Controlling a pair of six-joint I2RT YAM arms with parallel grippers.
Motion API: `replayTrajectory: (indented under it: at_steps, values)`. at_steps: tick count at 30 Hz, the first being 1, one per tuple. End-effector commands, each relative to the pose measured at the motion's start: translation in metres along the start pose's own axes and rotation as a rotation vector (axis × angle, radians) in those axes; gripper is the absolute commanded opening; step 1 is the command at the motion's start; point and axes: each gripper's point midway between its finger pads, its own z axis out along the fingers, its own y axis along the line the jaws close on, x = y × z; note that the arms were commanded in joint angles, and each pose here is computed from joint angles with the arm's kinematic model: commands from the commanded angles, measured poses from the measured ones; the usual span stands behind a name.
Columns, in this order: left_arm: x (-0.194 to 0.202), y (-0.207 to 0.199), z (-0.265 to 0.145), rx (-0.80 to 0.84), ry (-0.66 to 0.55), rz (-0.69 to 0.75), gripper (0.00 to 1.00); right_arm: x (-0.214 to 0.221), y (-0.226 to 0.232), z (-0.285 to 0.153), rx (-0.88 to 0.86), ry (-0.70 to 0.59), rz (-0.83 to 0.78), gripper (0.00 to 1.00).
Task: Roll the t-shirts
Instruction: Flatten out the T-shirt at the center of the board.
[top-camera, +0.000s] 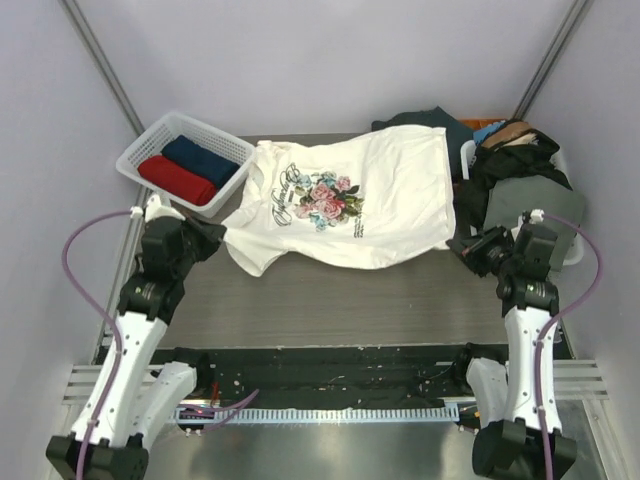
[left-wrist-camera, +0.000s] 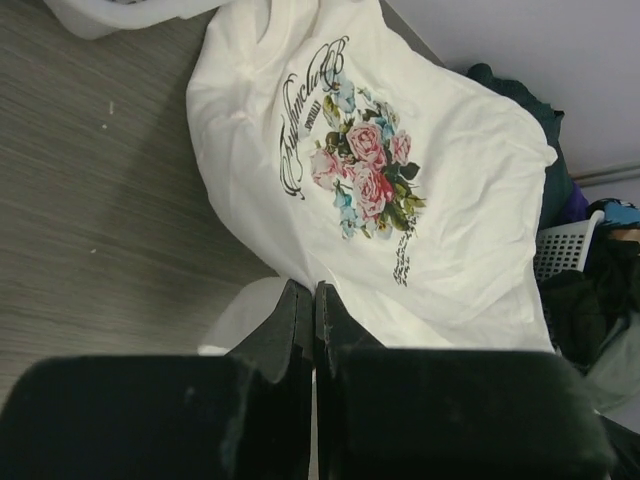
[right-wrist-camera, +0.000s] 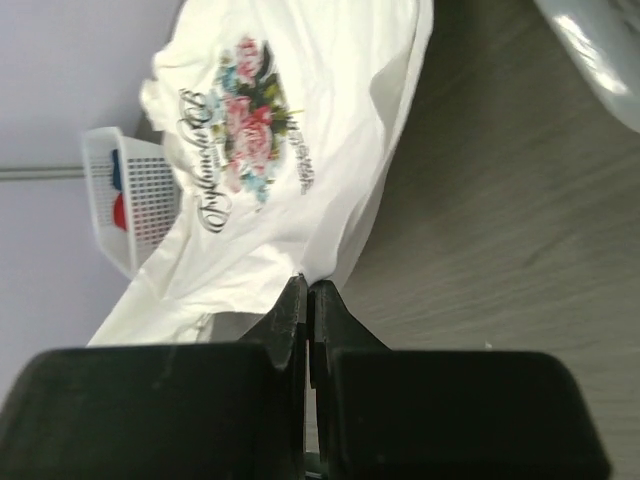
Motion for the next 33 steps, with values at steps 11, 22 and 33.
replayTrajectory:
  at_steps: [11,22,33]
  values:
    - [0.048,0.086,-0.051,-0.159,-0.031,-0.048,0.00,0.053,-0.091,-0.043,0.330,-0.026,-0.087,0.01]
    - [0.044,0.088,-0.064,-0.134,-0.097,-0.128,0.00,0.051,-0.104,-0.049,0.406,-0.062,-0.049,0.01]
    - [0.025,0.064,-0.021,-0.111,-0.106,-0.121,0.00,0.023,-0.092,-0.012,0.384,-0.078,0.028,0.01]
